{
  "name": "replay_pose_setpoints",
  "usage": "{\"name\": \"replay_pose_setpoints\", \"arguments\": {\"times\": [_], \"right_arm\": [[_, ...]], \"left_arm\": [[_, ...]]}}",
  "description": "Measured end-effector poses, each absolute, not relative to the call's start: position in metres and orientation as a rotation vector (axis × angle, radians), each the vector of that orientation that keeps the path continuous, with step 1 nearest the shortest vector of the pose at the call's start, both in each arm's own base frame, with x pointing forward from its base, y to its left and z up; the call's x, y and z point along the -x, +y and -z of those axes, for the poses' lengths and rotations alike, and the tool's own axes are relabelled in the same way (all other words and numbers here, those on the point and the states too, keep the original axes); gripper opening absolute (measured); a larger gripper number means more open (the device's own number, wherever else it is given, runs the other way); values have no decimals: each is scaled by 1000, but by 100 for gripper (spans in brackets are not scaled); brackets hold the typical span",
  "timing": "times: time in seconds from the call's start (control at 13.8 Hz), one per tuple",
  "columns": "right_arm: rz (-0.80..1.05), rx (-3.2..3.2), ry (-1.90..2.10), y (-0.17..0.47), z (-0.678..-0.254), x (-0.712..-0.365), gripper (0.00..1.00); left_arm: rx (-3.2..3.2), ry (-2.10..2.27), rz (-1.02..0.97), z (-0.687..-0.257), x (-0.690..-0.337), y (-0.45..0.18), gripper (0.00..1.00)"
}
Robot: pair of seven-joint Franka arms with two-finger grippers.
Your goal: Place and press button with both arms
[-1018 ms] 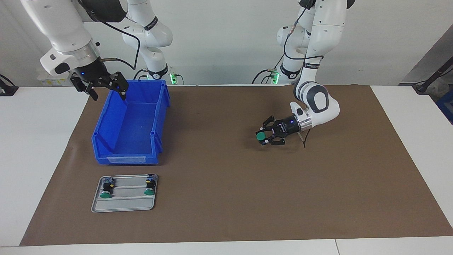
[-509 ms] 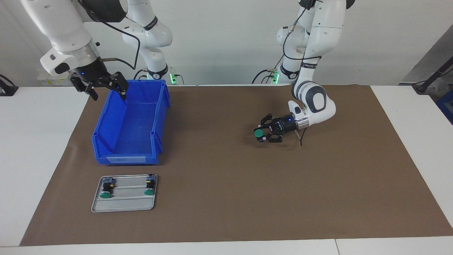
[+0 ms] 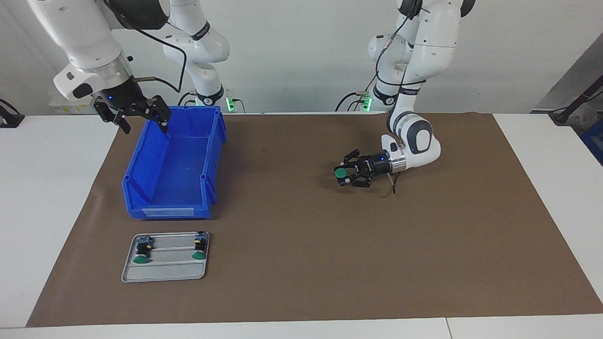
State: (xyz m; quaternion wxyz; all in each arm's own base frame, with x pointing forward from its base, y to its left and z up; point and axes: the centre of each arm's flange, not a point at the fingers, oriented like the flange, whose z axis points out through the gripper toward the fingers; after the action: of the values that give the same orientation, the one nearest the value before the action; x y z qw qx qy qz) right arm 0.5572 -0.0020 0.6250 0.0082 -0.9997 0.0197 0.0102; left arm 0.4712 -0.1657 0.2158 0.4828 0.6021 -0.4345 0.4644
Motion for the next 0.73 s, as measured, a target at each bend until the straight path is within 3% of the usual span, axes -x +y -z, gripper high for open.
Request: {"name": "replay_pose_setpoints", "arguments": {"times": [0.73], "right_arm": [[-32, 3124, 62, -2, -625, -557, 100]], "left_arm": [[-1450, -1065, -1144, -202, -467, -165, 39]]}}
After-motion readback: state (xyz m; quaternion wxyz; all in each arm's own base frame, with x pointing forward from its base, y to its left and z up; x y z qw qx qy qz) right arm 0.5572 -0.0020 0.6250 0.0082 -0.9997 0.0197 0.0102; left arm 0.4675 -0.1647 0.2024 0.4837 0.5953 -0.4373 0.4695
